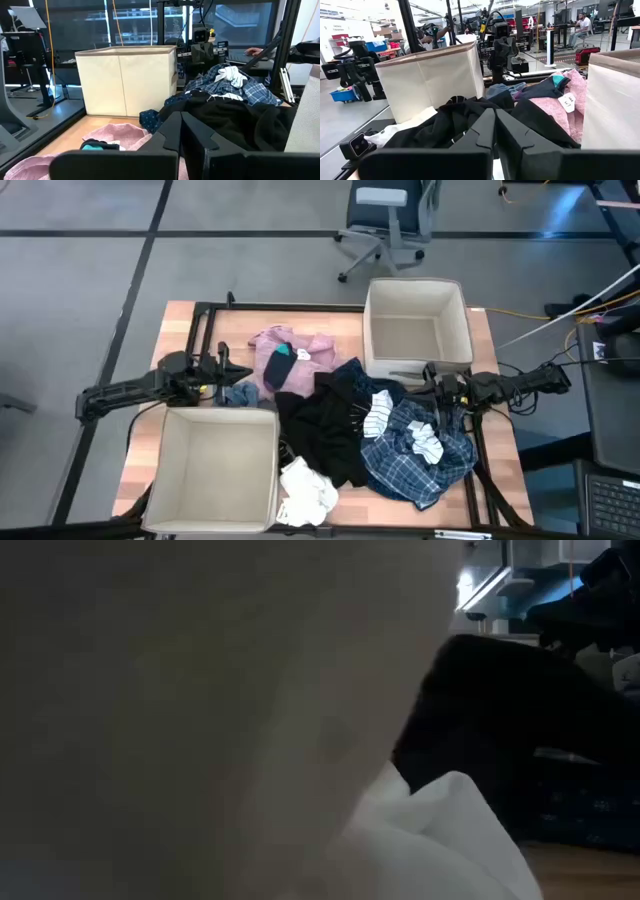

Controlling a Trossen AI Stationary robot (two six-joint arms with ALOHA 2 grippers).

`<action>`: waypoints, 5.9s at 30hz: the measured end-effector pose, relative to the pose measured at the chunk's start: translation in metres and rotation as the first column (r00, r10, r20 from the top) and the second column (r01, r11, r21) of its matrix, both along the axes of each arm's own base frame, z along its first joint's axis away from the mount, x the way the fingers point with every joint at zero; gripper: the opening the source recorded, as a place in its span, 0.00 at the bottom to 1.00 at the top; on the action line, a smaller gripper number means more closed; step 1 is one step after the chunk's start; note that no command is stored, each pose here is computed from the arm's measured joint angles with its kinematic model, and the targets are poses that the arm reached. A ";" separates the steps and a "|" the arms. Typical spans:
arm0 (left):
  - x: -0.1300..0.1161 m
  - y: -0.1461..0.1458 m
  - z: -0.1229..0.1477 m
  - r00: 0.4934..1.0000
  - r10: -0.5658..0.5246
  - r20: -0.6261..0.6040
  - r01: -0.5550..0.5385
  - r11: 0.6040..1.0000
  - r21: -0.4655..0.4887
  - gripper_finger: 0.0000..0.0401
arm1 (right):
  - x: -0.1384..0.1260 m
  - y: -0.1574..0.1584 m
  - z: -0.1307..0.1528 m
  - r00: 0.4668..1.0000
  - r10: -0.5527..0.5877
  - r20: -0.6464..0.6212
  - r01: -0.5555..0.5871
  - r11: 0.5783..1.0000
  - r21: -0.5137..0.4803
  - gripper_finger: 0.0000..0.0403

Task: Sort clothes

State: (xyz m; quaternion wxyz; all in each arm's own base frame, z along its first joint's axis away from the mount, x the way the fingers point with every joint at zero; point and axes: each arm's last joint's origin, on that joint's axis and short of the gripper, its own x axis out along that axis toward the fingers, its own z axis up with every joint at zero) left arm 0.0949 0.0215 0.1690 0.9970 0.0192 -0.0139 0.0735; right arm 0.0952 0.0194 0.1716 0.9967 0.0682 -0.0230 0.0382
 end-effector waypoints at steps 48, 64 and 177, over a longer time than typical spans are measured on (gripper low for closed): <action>0.000 0.000 0.000 1.000 0.000 0.000 0.000 1.000 0.006 0.00 | 0.000 0.000 0.000 1.000 0.000 0.000 0.000 1.000 0.000 0.05; 0.000 0.000 0.002 1.000 -0.002 0.026 0.003 0.999 -0.049 0.00 | 0.000 0.000 0.000 1.000 0.000 0.001 0.000 1.000 0.000 0.05; 0.041 0.012 0.084 0.988 0.045 0.149 -0.029 0.994 -0.109 0.00 | 0.130 0.054 0.059 0.594 -0.096 -0.799 -0.291 0.900 -0.324 0.03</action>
